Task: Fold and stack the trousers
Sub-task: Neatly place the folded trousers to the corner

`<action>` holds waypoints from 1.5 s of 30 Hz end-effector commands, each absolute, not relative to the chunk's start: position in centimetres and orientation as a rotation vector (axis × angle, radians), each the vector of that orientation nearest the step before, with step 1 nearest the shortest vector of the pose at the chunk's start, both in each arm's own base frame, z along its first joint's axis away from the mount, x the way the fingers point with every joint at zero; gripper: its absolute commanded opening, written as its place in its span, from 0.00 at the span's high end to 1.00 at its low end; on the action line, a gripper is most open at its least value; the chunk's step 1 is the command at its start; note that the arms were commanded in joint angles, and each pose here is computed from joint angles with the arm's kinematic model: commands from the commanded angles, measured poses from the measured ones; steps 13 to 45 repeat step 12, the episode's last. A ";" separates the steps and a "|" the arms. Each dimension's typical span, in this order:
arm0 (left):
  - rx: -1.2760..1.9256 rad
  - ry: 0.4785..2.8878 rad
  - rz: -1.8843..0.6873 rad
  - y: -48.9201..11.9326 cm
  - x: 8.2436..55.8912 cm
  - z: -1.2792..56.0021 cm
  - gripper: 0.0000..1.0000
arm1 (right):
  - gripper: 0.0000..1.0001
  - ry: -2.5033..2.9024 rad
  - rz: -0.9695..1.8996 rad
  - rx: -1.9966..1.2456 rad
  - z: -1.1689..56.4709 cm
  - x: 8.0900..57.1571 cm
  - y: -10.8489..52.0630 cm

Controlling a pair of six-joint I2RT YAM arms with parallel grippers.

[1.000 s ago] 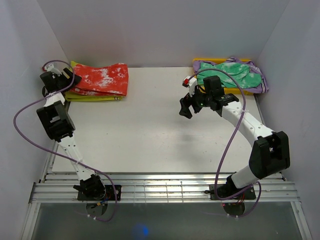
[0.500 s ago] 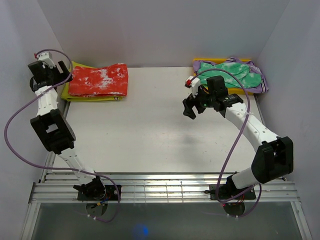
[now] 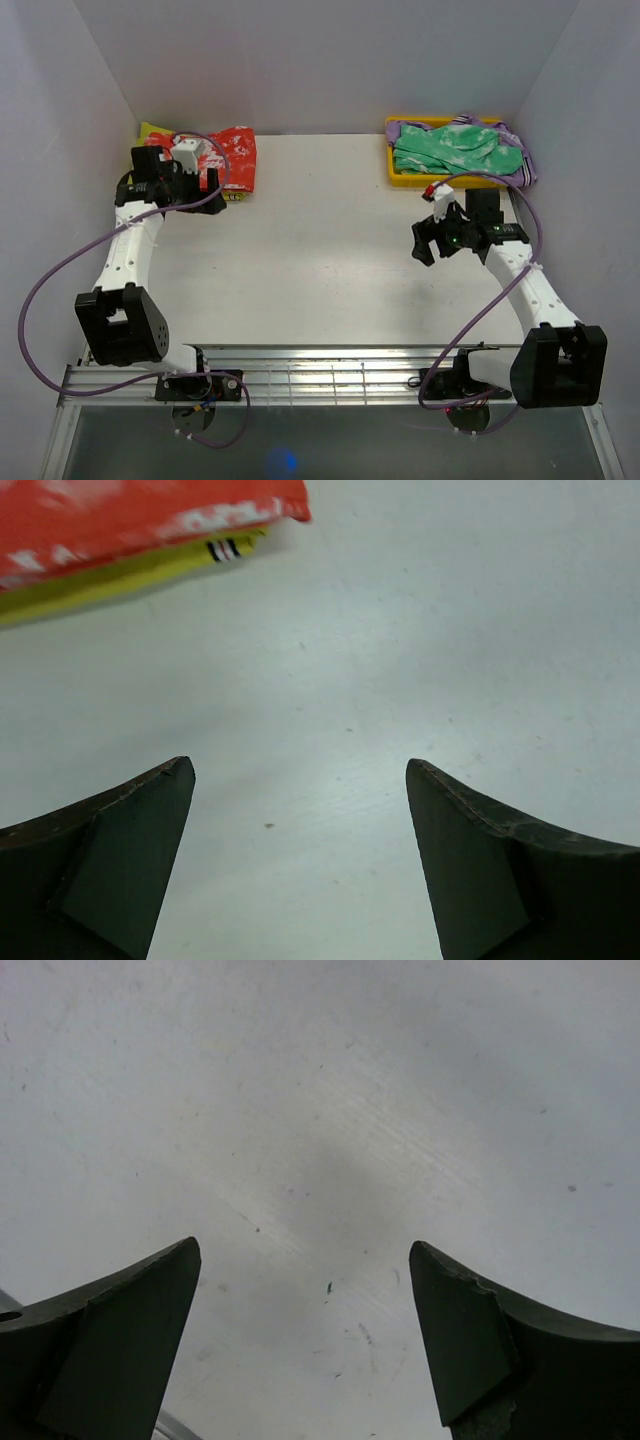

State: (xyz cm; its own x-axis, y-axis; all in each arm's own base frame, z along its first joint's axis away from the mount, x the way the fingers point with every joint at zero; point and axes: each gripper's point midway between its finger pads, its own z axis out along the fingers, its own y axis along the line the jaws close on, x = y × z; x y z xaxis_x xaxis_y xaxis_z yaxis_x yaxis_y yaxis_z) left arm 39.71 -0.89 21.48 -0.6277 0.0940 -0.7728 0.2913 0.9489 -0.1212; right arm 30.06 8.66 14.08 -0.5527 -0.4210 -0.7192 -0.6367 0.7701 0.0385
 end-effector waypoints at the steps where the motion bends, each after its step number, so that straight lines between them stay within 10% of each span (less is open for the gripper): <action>1: 0.225 2.314 -0.449 -3.2 36.0 19.2 0.02 | 0.10 2.305 0.433 -0.787 11.6 26.5 8.7; 45: 0.315 2.319 -0.413 -3.5 31.7 16.7 0.02 | 0.10 2.290 0.377 -0.664 11.9 24.2 7.6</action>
